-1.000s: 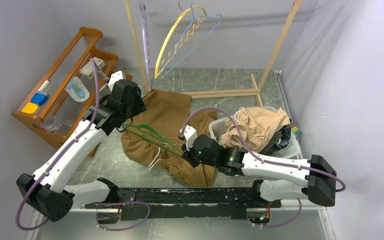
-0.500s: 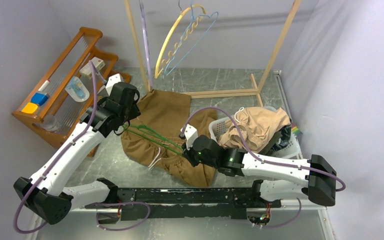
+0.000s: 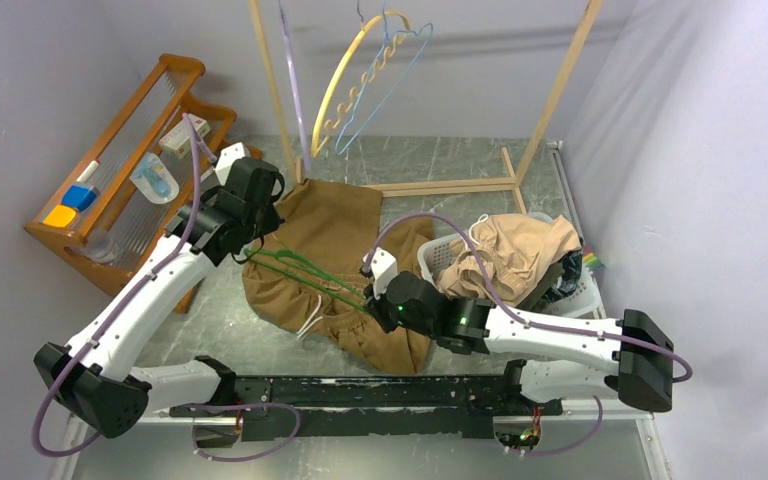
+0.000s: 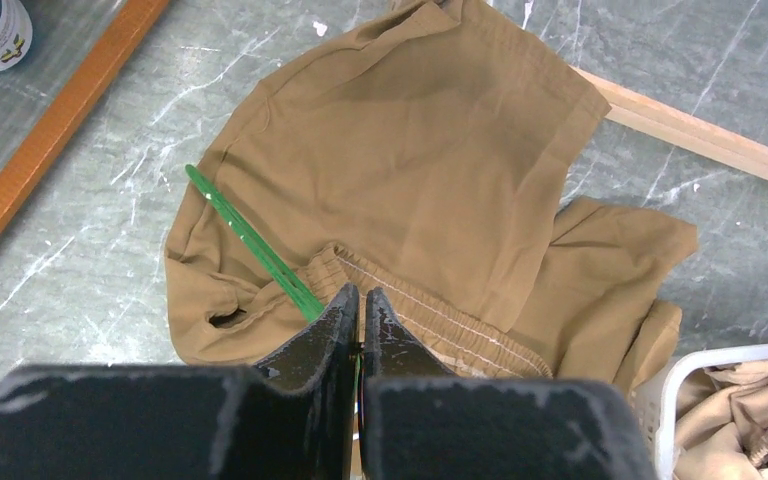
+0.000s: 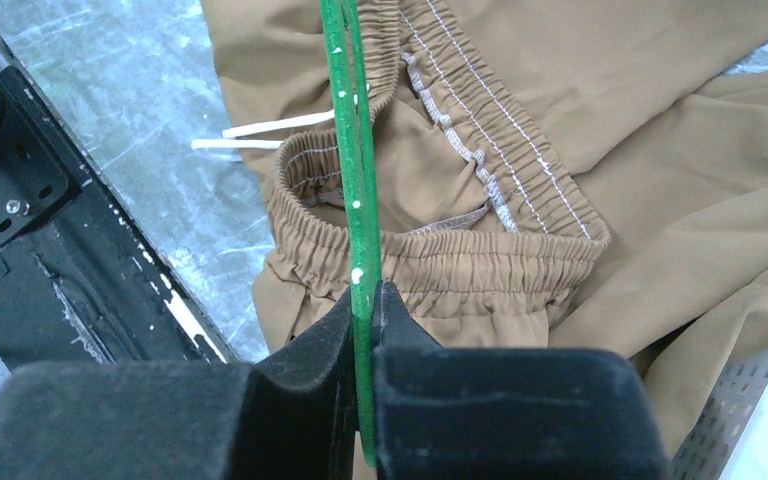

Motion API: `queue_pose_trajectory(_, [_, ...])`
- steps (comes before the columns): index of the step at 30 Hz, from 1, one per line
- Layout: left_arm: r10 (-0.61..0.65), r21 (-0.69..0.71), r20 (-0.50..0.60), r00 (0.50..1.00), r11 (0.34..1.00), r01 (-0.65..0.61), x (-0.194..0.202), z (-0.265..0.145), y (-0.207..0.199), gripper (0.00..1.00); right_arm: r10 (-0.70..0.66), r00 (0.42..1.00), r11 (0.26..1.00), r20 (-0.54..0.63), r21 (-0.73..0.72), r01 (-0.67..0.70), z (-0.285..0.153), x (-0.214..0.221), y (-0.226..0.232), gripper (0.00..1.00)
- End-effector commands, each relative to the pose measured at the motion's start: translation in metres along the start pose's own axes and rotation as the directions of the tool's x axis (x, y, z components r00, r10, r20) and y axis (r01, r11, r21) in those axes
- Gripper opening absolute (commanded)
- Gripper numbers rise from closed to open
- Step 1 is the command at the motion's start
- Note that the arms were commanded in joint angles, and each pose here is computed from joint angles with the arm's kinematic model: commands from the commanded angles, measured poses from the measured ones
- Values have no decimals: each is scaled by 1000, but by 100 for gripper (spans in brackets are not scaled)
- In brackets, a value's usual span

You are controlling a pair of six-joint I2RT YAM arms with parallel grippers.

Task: Remove the shorts from the hanger
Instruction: Place the hanger on the clothes rod.

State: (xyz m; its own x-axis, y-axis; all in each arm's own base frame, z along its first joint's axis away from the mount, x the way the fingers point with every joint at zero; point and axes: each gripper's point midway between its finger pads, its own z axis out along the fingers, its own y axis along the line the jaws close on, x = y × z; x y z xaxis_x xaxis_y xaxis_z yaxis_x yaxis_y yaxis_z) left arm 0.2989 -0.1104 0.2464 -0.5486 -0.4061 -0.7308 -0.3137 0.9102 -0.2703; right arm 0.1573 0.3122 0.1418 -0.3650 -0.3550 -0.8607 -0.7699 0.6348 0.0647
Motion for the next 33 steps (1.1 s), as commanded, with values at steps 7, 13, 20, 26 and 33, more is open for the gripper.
queue_pose_trajectory(7, [-96, -89, 34, 995, 991, 99, -21, -6, 1, 8, -11, 974, 998, 228, -58, 25, -18, -38, 32, 0])
queue_pose_trajectory(13, [-92, -48, 35, 995, 994, 93, -22, -15, 0, 29, -16, 973, 988, 231, -143, 50, -29, -31, 43, 0])
queue_pose_trajectory(20, [-171, 225, 100, 980, 964, 145, -40, -49, -24, 71, 23, 990, 984, 142, -180, 3, -28, -16, 50, 0])
queue_pose_trajectory(26, [-191, 214, 146, 971, 964, 157, -46, -62, -8, 79, 158, 962, 984, 222, -118, -134, -39, -24, 27, 0])
queue_pose_trajectory(33, [-232, 207, 181, 956, 959, 194, -32, -64, 18, 82, 248, 933, 967, 259, -19, -252, -54, -33, -13, 0])
